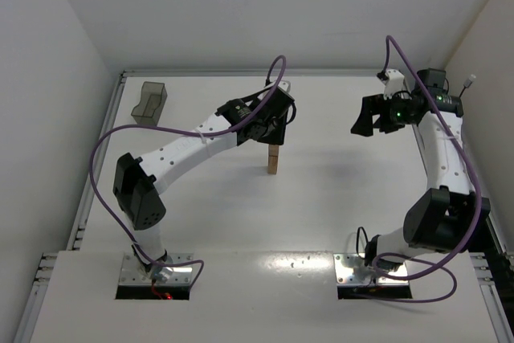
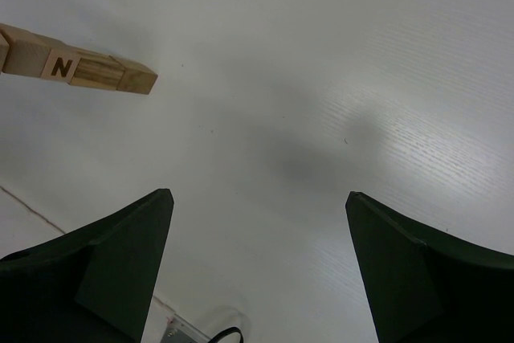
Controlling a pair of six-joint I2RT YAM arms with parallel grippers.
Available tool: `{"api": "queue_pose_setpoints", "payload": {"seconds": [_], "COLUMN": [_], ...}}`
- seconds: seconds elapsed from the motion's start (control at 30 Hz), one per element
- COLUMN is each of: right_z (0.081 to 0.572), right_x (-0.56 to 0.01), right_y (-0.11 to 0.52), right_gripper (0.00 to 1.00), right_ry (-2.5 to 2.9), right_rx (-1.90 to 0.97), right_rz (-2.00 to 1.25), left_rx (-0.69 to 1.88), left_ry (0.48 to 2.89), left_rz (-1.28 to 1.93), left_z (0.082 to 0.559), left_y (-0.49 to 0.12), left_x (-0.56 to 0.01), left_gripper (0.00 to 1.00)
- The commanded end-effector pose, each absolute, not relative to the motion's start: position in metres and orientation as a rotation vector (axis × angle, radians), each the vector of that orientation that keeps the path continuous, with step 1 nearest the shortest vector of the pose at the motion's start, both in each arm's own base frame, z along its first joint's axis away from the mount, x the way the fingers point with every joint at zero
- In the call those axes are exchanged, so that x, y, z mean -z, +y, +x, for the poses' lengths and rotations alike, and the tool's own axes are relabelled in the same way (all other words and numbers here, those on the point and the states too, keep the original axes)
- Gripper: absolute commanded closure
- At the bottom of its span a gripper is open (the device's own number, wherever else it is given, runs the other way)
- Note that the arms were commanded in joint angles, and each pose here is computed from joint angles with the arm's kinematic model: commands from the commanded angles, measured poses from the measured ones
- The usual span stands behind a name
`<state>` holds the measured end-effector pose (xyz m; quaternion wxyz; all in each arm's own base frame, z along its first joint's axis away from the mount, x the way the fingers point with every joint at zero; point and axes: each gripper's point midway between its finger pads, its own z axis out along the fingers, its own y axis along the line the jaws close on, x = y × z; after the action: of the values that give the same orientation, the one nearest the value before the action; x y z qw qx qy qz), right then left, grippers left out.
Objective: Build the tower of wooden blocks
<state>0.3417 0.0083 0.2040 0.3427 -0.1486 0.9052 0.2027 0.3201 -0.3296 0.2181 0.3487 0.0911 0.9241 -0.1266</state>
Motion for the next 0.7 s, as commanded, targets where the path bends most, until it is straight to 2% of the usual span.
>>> {"api": "queue_pose_setpoints", "payload": {"seconds": [0.0,0.1,0.13,0.33,0.53,0.6,0.67], "right_z": [0.3511,0.3493,0.3493,0.3493,0.3493,0.3493,0.3493], "right_x": [-0.2214,-0.2205,-0.2205,-0.2205,-0.2205,-0.2205,-0.2205], "right_y": [0.0120,0.0125,0.0125,0.0125,0.0125,0.0125,0.0125], "right_gripper": [0.14,0.14,0.14,0.14,0.14,0.14,0.14], "right_ry": [2.290,2.297,2.297,2.297,2.297,2.297,2.297], "right_rx": [-0.529,-0.534,-0.534,-0.534,-0.534,-0.534,-0.534], "right_rz": [-0.429,-0.426,-0.426,-0.426,-0.426,-0.426,-0.426], "left_rx": [0.373,0.366,0.366,0.356,0.347,0.347,0.337], "left_ry": [2.359,2.367,2.367,2.363,2.359,2.359,2.355], "left_rz": [0.242,0.245,0.245,0.240,0.235,0.235,0.230], "left_z": [0.3163,0.3154,0.3154,0.3165,0.3161,0.3161,0.3174], "left_y": [-0.3336,-0.3326,-0.3326,-0.3315,-0.3285,-0.3285,-0.3271], "left_x": [-0.2326,-0.2291,-0.2291,-0.2292,-0.2299,-0.2299,-0.2301], "left_gripper": [0.89,0.86,0.82,0.82,0.90,1.00,1.00]}}
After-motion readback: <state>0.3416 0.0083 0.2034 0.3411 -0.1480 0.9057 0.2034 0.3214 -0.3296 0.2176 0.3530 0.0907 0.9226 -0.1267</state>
